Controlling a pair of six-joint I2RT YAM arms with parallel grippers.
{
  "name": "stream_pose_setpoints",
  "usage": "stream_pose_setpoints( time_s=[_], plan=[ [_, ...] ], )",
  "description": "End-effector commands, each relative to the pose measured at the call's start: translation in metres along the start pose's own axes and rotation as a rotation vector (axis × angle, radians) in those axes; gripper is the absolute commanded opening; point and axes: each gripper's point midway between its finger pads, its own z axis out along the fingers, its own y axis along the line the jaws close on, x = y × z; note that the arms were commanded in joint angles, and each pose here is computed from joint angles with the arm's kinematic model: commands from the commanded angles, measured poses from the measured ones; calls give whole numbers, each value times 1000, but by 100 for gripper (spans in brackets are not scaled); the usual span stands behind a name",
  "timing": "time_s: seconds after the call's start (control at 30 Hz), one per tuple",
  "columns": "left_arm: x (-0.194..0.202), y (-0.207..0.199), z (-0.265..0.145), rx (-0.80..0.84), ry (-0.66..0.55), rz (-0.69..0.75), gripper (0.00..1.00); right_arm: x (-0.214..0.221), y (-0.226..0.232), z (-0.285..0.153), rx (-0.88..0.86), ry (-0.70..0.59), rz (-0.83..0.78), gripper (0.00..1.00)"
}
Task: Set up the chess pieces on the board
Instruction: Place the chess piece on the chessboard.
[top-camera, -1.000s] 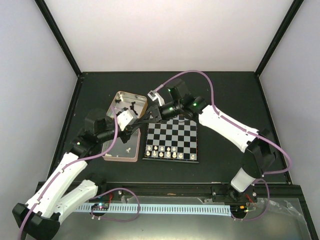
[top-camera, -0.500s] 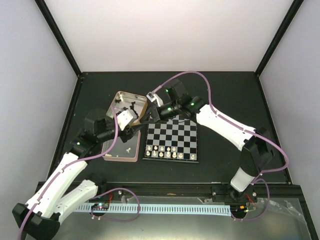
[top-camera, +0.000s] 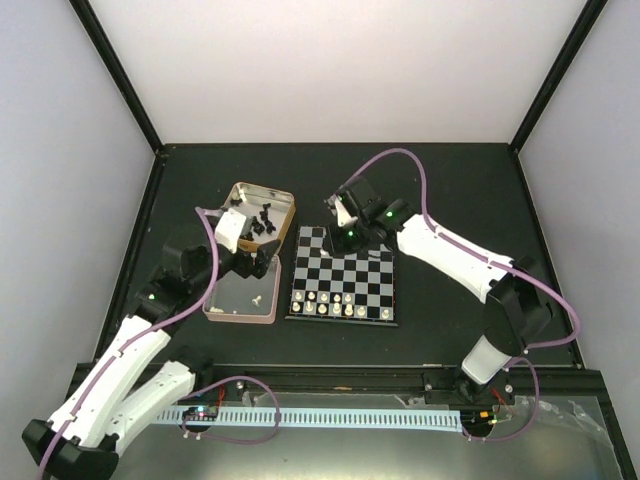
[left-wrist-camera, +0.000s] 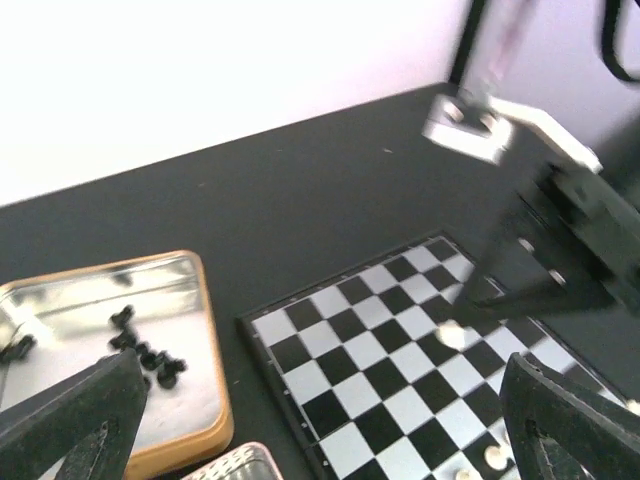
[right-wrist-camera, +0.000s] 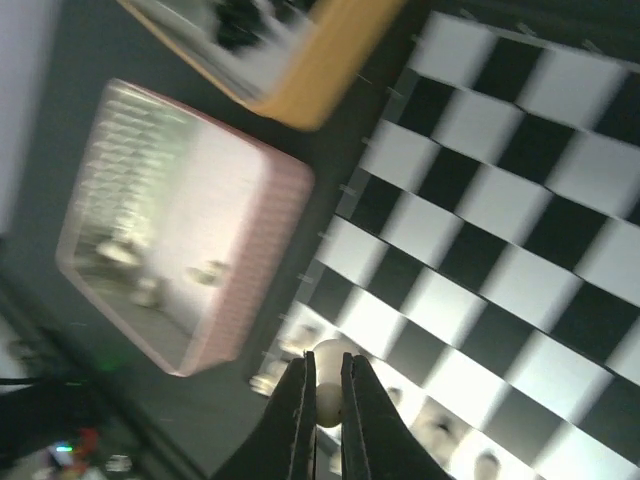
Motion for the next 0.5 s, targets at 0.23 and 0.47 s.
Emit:
stream_pose_setpoints(
  time_s=[0.23, 0.47],
  plan=[
    [17, 48, -4, -281, 4, -291, 99, 67, -100, -4, 424, 125, -24, 1],
    [20, 45, 2, -254, 23, -271, 99, 87, -113, 6, 444, 179, -9, 1]
  ],
)
